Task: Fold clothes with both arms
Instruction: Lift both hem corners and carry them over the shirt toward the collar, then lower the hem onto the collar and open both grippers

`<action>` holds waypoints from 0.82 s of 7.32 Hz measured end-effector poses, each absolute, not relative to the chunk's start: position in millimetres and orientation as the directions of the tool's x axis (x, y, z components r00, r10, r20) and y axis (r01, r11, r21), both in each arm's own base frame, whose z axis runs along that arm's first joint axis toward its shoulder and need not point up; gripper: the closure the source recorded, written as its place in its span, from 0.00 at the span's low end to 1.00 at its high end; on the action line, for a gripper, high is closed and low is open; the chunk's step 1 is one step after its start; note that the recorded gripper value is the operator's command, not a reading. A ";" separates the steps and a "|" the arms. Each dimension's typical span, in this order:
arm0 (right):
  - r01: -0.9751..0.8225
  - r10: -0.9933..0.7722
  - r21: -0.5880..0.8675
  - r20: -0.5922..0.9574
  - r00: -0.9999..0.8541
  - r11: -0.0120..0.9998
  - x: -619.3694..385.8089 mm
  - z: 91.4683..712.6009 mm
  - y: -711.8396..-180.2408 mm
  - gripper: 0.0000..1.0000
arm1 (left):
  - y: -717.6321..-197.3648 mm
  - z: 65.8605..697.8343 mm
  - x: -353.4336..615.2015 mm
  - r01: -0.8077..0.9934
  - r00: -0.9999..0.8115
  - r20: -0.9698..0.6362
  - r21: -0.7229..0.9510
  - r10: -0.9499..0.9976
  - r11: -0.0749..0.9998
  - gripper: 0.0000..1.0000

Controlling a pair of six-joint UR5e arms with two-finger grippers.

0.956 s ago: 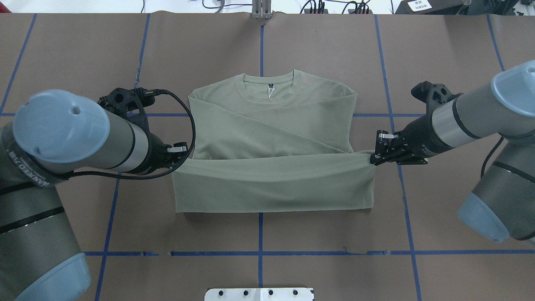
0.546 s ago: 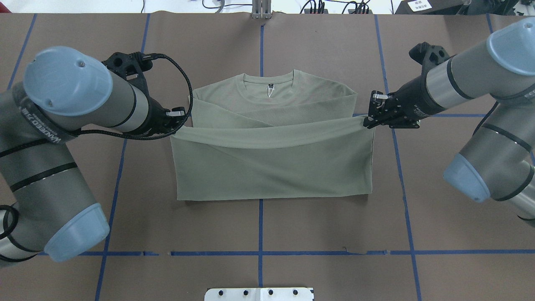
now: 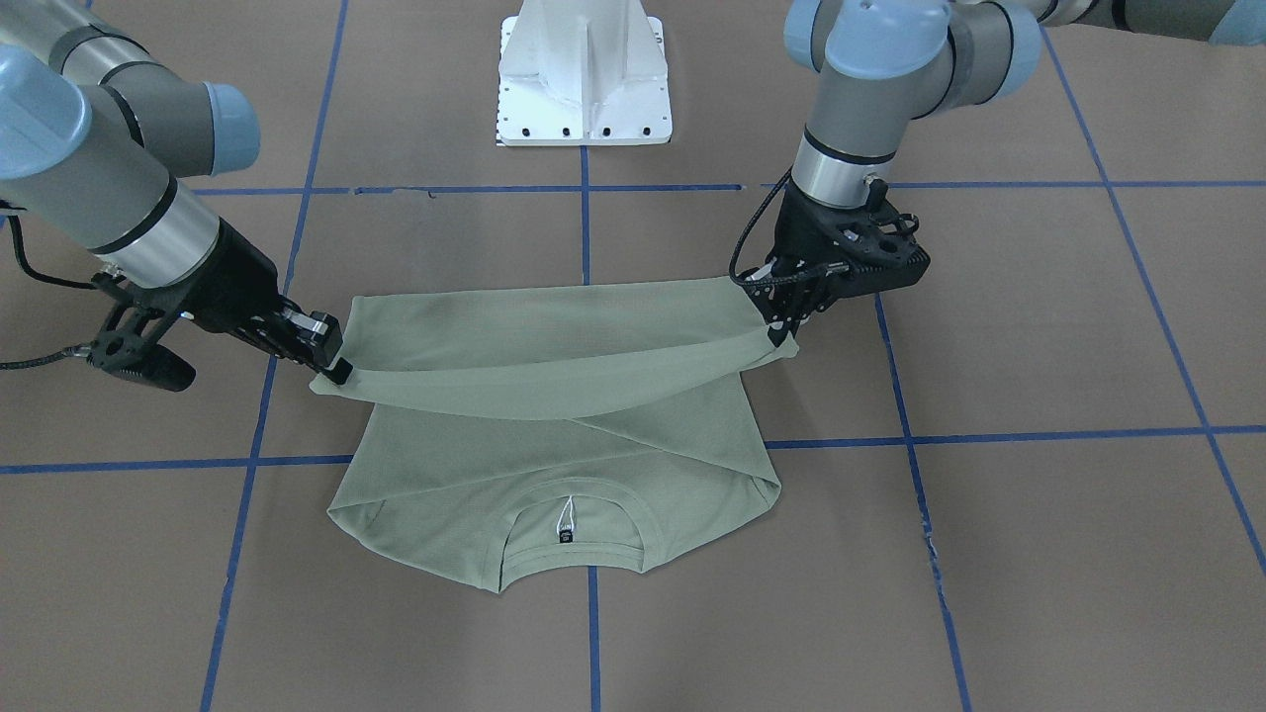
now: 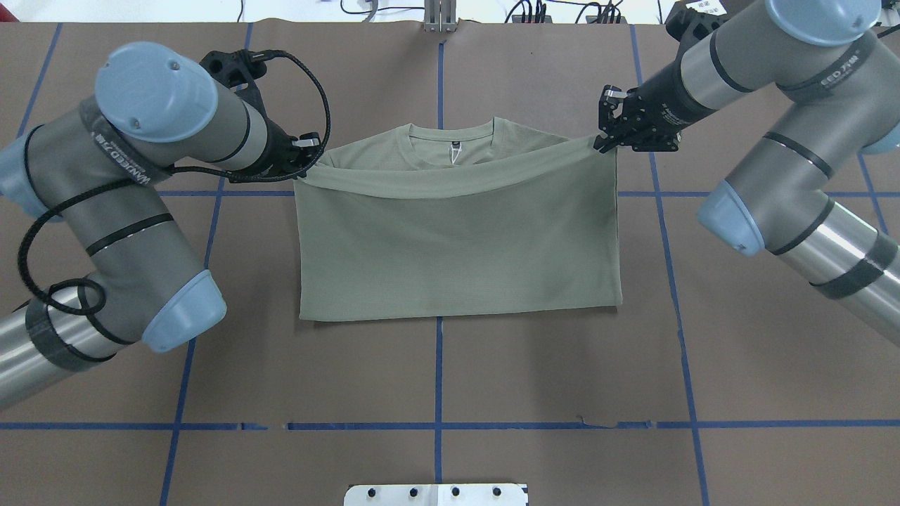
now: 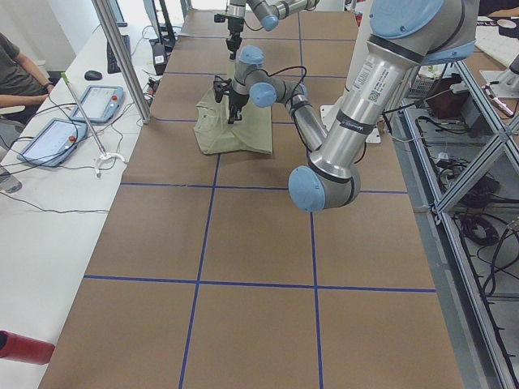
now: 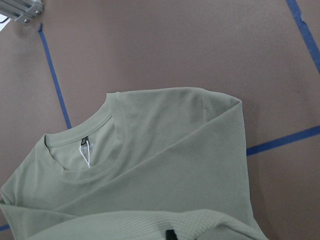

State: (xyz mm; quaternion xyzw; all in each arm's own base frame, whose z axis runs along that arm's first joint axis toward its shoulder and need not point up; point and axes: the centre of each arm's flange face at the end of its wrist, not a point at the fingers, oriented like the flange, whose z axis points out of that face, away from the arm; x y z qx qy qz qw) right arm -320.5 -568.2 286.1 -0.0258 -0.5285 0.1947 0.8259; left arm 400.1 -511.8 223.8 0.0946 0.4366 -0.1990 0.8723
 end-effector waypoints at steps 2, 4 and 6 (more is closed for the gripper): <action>-0.317 0.377 -0.264 0.845 0.379 0.911 -335.5 286.0 -602.4 1.00 | -551.9 233.5 405.2 0.468 0.528 -0.798 -0.012 -0.290 0.884 1.00; -0.334 0.405 -0.281 0.822 0.399 0.900 -350.4 299.4 -626.9 1.00 | -584.1 266.9 422.3 0.504 0.496 -0.804 -0.041 -0.328 0.863 1.00; -0.342 0.425 -0.295 0.805 0.414 0.892 -361.0 329.5 -641.5 1.00 | -604.8 304.2 441.9 0.526 0.476 -0.801 -0.072 -0.363 0.848 1.00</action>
